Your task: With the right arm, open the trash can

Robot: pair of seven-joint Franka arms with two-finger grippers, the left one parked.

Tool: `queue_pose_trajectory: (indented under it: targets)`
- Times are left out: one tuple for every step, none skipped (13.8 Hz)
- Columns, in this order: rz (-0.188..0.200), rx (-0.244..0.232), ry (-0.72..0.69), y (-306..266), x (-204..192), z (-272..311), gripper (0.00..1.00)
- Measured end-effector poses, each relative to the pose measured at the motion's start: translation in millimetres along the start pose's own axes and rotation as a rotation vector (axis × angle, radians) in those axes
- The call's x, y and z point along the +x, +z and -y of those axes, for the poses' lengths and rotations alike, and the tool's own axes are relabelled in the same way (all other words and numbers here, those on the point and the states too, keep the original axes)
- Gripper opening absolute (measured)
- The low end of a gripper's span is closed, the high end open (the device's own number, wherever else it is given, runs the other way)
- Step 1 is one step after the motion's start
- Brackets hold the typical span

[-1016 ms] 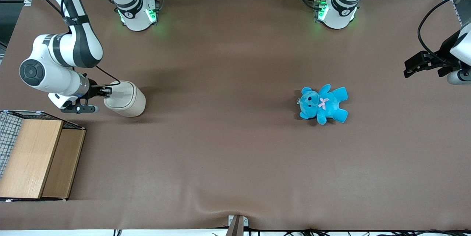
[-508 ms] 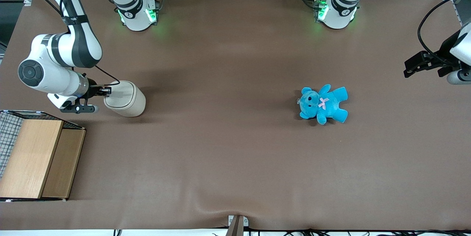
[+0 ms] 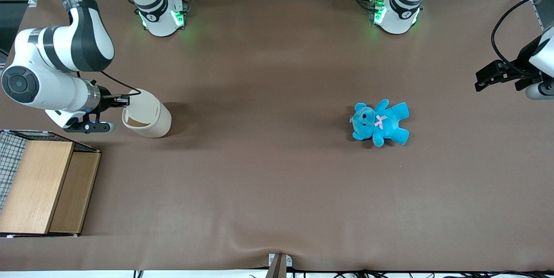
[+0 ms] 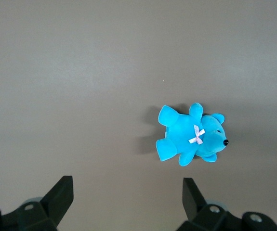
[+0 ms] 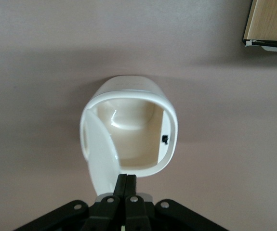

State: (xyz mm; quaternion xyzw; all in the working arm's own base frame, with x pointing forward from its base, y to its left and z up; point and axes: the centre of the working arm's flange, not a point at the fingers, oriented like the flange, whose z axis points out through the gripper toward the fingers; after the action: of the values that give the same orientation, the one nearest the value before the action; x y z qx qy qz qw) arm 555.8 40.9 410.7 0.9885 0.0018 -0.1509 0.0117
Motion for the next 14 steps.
queue_pose_trajectory:
  targets:
    - [0.001, -0.003, -0.002, -9, -1, 5, 0.01]
    - [-0.004, -0.002, -0.004, -18, -2, 9, 0.02]
    - [-0.015, 0.0, -0.006, -28, -2, 12, 0.08]
    - [-0.034, 0.004, -0.007, -42, -2, 14, 0.19]
    - [-0.057, 0.007, -0.007, -56, -2, 14, 0.28]
    - [-0.084, 0.01, -0.006, -71, -1, 13, 0.4]
    - [-0.109, 0.012, -0.005, -86, -2, 12, 0.48]
    - [-0.128, 0.014, -0.004, -100, -3, 12, 0.6]
    - [-0.147, 0.016, -0.004, -113, -4, 12, 0.69]
    - [-0.165, 0.018, -0.004, -123, -6, 11, 0.8]
    - [-0.179, 0.019, -0.002, -132, -7, 10, 0.89]
    - [-0.188, 0.021, 0.002, -139, -7, 8, 0.99]
    - [-0.195, 0.023, 0.011, -143, -7, 2, 1.0]
    - [-0.198, 0.025, 0.02, -144, -6, -6, 1.0]
